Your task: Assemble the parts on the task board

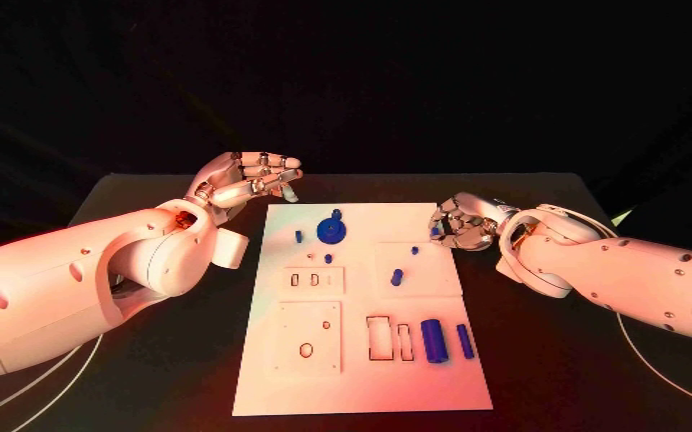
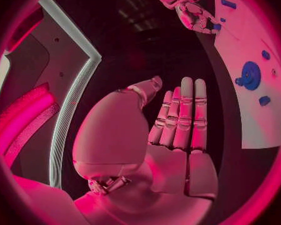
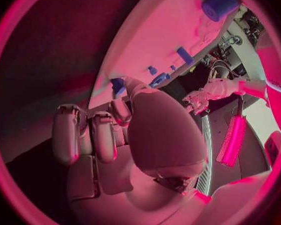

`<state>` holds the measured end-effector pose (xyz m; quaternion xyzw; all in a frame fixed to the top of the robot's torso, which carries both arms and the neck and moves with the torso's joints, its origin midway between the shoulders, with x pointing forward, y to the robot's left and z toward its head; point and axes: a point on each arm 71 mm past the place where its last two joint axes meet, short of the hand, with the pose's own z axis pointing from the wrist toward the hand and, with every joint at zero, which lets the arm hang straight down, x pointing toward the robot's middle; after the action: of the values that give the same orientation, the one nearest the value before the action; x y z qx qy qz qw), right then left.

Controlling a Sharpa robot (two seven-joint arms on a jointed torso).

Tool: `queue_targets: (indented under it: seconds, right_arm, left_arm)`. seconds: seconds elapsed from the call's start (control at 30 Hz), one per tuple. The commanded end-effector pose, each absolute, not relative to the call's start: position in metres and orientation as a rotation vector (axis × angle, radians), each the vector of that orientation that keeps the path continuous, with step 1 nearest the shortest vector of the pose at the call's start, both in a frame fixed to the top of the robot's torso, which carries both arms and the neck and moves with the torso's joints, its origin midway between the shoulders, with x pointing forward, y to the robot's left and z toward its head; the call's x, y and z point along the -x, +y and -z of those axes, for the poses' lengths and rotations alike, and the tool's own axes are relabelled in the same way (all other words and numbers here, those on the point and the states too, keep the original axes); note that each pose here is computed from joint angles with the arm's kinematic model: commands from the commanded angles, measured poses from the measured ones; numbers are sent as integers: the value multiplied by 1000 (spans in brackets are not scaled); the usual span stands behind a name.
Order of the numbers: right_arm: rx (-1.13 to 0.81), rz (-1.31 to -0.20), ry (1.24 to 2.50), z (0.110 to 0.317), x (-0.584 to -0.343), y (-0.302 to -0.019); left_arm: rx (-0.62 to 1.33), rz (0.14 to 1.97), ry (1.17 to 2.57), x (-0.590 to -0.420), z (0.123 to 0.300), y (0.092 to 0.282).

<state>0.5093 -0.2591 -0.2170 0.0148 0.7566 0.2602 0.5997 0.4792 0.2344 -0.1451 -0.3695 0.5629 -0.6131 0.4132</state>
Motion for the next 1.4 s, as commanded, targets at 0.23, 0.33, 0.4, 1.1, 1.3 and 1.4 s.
queue_targets:
  seconds: [0.23,0.33,0.4,1.1,1.3,1.4]
  right_arm:
    - [-27,-587,1733,217,-510,-259]
    - [-31,-579,1708,215,-511,-260]
    - [-33,-574,1696,214,-511,-260]
    - [-3,-634,1645,187,-504,-225]
    - [25,-665,1655,178,-495,-194]
    - [55,-687,1669,176,-488,-171]
  left_arm:
    - [919,1564,1425,-478,144,232]
    - [919,1564,1426,-478,145,232]
    - [919,1564,1427,-478,145,232]
    - [919,1565,1427,-479,145,231]
    - [920,1567,1428,-479,145,230]
    - [921,1569,1429,-479,145,229]
